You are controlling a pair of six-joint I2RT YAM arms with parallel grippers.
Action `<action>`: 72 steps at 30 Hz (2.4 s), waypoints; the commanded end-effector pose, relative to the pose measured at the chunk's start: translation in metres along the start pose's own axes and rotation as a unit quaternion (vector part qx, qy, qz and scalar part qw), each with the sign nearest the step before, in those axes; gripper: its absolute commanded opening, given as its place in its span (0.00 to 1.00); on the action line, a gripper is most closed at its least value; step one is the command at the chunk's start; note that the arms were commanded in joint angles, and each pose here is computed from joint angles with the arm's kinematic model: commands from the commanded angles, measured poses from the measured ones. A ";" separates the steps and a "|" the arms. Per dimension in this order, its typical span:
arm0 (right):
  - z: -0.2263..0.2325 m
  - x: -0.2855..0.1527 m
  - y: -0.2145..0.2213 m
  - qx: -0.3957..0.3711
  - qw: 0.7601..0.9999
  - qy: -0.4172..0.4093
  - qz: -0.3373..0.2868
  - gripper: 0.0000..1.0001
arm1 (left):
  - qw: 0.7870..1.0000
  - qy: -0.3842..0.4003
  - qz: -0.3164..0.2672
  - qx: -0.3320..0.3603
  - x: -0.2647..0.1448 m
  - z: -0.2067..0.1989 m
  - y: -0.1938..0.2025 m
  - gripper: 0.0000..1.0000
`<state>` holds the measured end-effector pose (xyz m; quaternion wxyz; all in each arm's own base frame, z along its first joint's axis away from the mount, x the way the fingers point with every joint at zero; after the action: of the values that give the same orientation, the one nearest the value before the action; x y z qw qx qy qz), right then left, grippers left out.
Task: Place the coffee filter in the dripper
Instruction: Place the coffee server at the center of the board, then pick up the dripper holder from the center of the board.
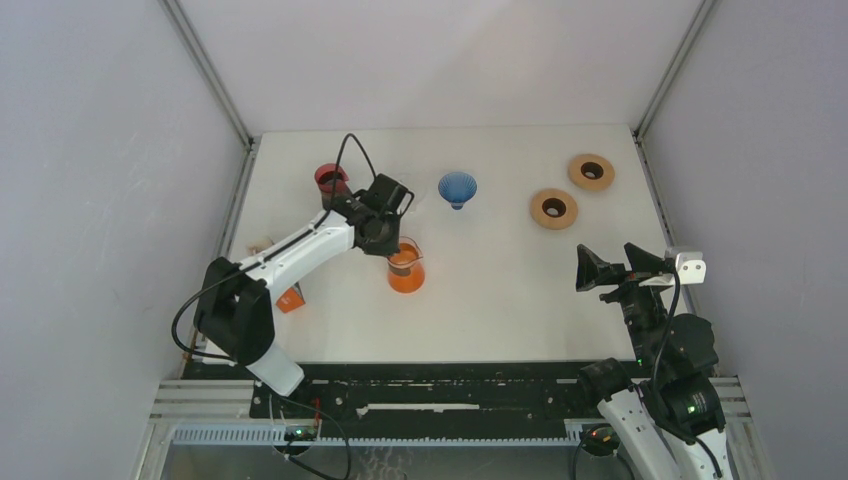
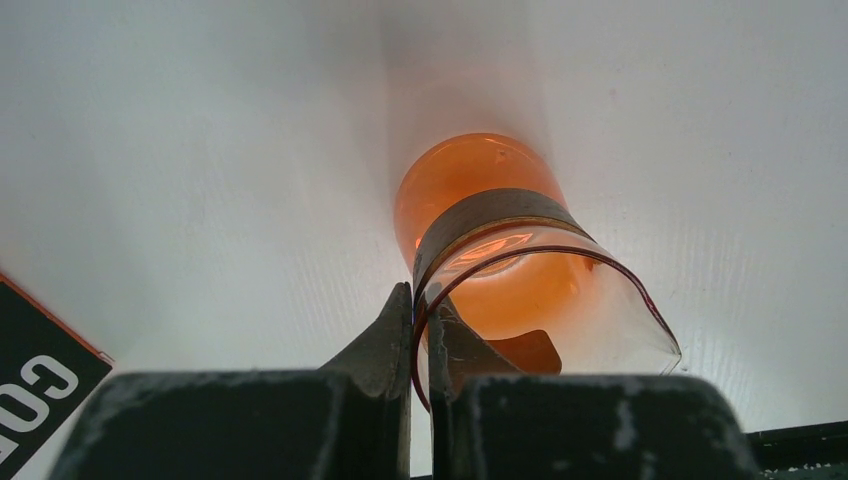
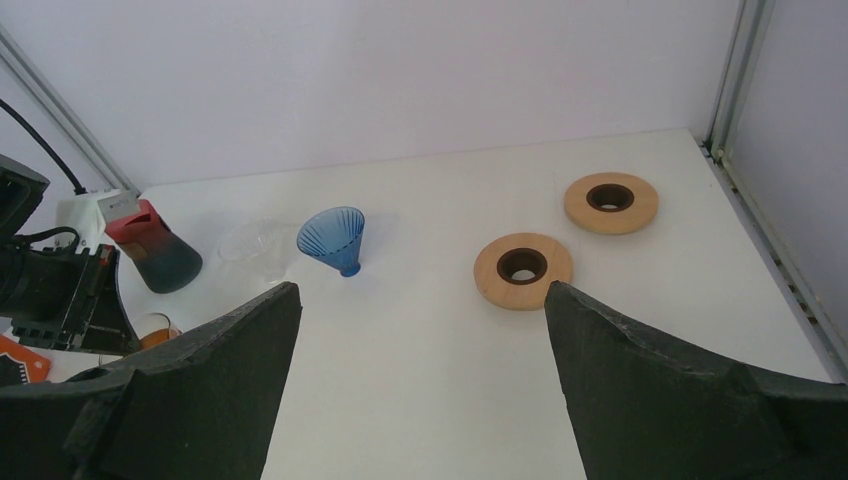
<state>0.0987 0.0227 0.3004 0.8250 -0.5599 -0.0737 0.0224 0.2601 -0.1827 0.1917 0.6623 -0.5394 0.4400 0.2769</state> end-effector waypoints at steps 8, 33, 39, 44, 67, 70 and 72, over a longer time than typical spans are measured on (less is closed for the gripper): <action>0.004 0.001 -0.004 0.011 1.000 -0.014 -0.008 1.00 | 0.999 -0.029 -0.022 -0.036 0.000 -0.002 0.006 0.09; 0.011 0.012 -0.001 0.013 0.999 -0.025 0.026 1.00 | 0.984 -0.004 -0.170 -0.048 -0.076 0.011 -0.018 0.69; 0.010 0.021 0.002 0.012 0.999 -0.001 0.051 1.00 | 0.973 -0.019 -0.228 -0.035 -0.109 0.030 -0.011 0.85; 0.010 0.026 0.006 0.006 0.997 0.006 0.073 1.00 | 0.958 -0.034 -0.281 -0.042 -0.136 0.051 0.008 0.93; -0.035 0.118 0.063 0.115 0.971 0.068 0.199 0.98 | 0.891 -0.120 -0.436 -0.053 -0.178 0.106 0.097 1.00; -0.052 0.129 0.073 0.147 0.964 0.083 0.205 0.98 | 0.890 -0.120 -0.436 -0.058 -0.176 0.108 0.101 1.00; -0.063 0.137 0.080 0.176 0.957 0.092 0.214 0.97 | 0.891 -0.107 -0.437 -0.058 -0.174 0.106 0.102 1.00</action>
<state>0.2268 0.0140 0.2154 0.8588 -0.4592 0.1672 0.1537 0.1230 -0.0362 0.3014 0.7276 -0.6796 0.0776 0.0522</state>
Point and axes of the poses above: each gripper's point midway between its finger pads, its own x axis out along the fingers, its own z axis along the line the jaws close on, y = z × x, the point moved 9 cm from there along -x, back along the fingers, and after that the axes turned 10 degrees about x, right-handed, at the moved point
